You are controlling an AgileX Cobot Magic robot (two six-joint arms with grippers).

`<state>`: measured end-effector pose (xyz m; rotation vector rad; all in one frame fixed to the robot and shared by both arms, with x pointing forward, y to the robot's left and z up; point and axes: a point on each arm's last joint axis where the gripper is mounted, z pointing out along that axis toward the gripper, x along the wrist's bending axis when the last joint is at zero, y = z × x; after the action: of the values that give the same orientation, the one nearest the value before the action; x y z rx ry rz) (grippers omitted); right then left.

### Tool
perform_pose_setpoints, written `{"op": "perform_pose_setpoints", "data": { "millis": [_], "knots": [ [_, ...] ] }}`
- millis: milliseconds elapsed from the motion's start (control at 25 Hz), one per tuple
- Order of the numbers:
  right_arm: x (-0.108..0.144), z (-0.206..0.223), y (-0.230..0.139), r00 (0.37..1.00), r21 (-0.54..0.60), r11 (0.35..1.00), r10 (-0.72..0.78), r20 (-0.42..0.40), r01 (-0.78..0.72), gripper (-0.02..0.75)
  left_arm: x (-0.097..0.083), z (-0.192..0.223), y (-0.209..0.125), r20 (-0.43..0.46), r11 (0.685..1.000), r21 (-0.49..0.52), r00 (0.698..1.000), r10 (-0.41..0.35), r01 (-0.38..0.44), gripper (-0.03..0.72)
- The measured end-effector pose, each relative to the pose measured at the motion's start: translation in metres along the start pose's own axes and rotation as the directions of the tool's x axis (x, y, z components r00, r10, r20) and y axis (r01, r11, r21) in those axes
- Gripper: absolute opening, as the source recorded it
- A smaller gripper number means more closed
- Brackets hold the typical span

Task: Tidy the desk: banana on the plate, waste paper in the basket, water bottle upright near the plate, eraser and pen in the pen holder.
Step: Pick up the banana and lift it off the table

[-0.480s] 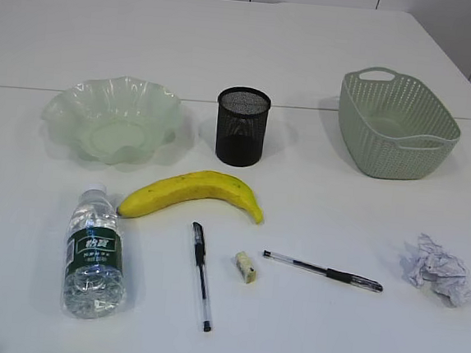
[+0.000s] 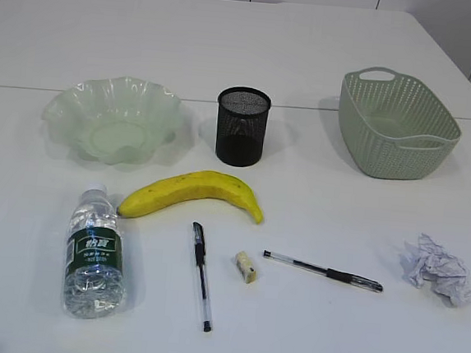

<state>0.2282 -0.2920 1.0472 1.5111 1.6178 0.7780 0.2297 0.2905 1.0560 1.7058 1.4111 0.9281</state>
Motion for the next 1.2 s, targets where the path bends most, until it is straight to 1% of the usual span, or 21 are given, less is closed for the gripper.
{"op": "perform_pose_setpoints", "data": {
  "millis": [1200],
  "knots": [
    [0.0000,0.0000,0.0000,1.000,0.000,1.000,0.000,0.000,0.000,0.400,0.0000,0.0000,0.0000,0.000,1.000,0.000,1.000,0.000,0.000,0.528]
  ]
}}
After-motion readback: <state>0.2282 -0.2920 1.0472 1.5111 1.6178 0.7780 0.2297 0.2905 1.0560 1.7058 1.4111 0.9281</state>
